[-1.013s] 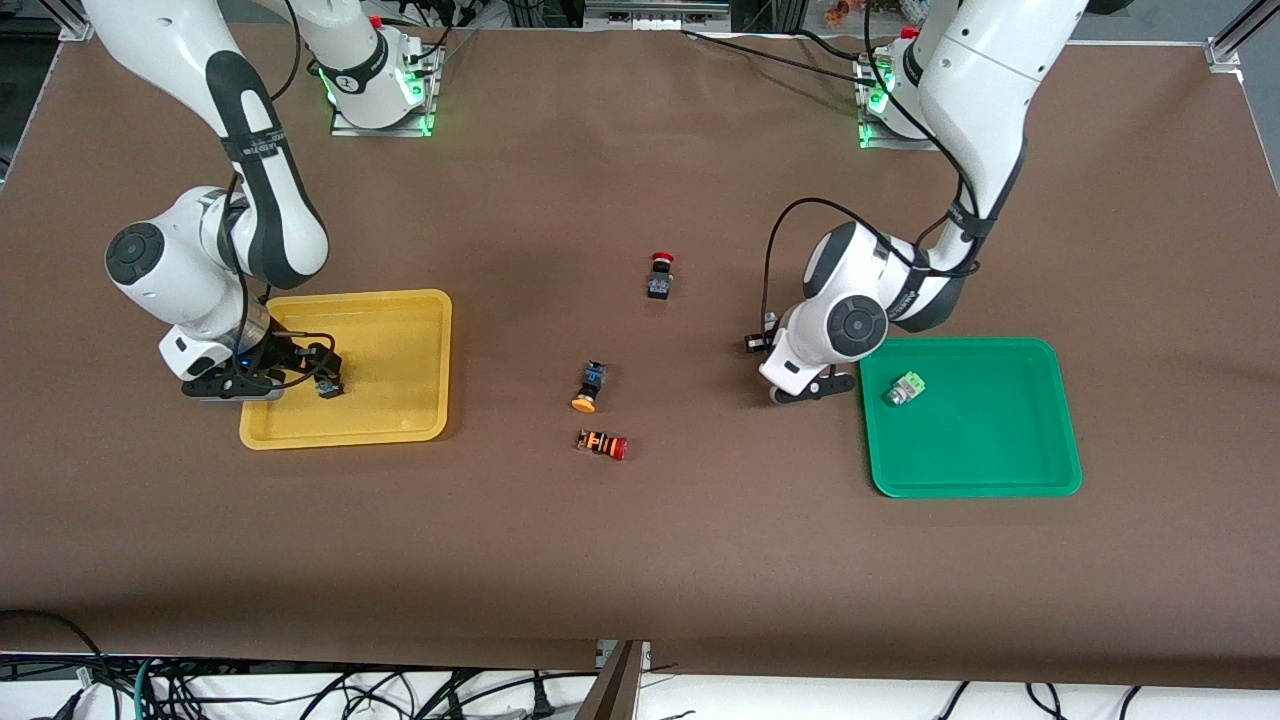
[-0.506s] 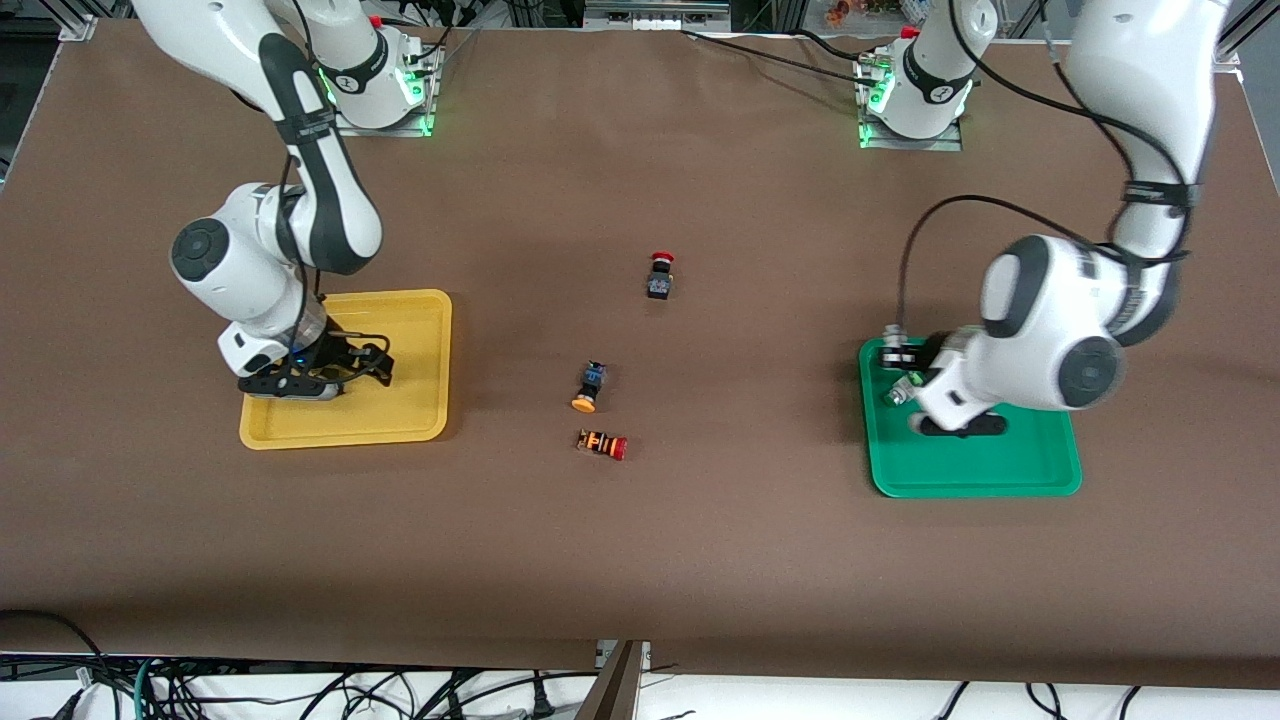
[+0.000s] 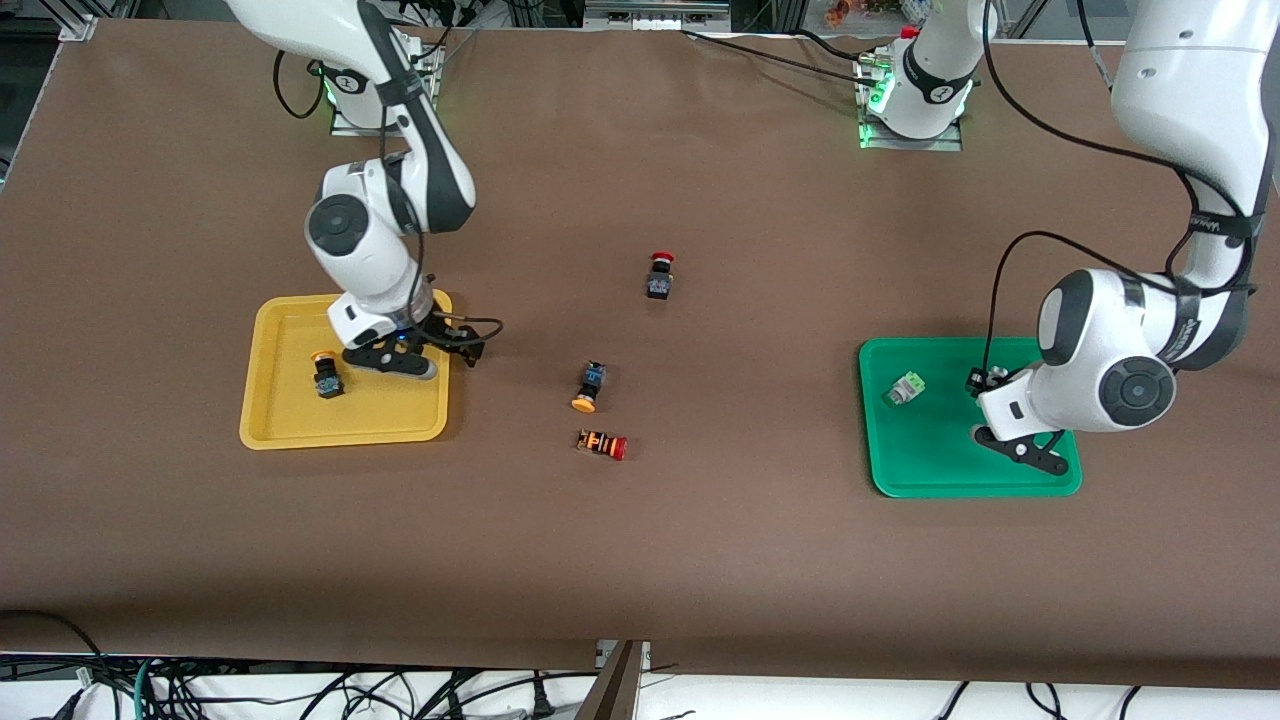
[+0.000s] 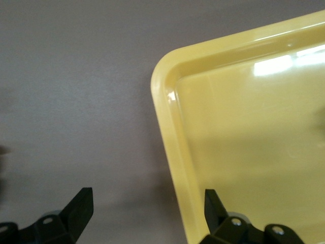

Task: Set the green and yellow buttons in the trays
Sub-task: 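Place the orange-label button in the green tray with the left gripper, then grasp the second yellow button with the right gripper while the left gripper retracts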

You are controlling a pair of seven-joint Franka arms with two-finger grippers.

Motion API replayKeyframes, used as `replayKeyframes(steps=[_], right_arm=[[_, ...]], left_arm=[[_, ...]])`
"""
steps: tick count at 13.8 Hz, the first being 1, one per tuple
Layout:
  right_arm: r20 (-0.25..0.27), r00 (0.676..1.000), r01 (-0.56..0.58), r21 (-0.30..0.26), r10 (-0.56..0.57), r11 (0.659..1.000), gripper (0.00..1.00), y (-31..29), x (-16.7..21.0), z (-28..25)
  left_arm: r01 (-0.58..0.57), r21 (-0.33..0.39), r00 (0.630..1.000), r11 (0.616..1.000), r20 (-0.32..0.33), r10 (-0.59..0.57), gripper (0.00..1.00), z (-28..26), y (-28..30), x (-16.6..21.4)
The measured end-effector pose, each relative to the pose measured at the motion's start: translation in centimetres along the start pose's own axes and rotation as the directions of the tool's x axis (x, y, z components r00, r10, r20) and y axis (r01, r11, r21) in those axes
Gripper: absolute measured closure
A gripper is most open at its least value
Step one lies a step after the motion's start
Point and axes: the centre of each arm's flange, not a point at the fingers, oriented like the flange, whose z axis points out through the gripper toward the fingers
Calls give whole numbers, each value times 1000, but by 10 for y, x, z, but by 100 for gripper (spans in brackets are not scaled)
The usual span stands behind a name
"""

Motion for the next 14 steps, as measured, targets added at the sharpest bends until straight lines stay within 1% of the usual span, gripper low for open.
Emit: replayKeyframes(steps=[3, 5, 6, 7, 8, 9, 10, 12, 14], right_arm=[[-11, 999, -49, -18, 49, 999, 3, -42, -14, -1], [-11, 996, -83, -22, 83, 996, 3, -81, -21, -3], [-21, 994, -104, -17, 104, 994, 3, -102, -23, -5], [-35, 991, -126, -9, 125, 992, 3, -122, -23, -5], [-48, 988, -146, -1, 146, 989, 3, -140, -24, -3], [-60, 984, -166, 3, 165, 986, 3, -156, -25, 2], [-70, 981, -181, 4, 181, 984, 3, -168, -27, 9], [-82, 976, -201, -4, 200, 980, 3, -184, -30, 27], [-92, 974, -209, -13, 207, 978, 5, -190, -28, 42]], left_arm=[[-75, 5, 997, 997, -21, 75, 58, 27, -5, 7], [-92, 6, 995, 996, -27, 92, 44, 28, -1, 11], [-96, 7, 995, 995, -31, 96, 36, 26, 0, 12], [-97, 10, 995, 995, -37, 97, 25, 22, 0, 13], [-93, 13, 995, 996, -42, 93, 17, 15, 1, 13], [-76, 13, 996, 997, -40, 77, 8, 5, 4, 13], [-38, 11, 999, 999, -33, 38, 1, -11, 10, 12], [56, 13, 998, 998, -29, -56, 0, -57, 33, 9], [153, 28, 988, 988, -33, -152, 0, -109, 56, 0]])
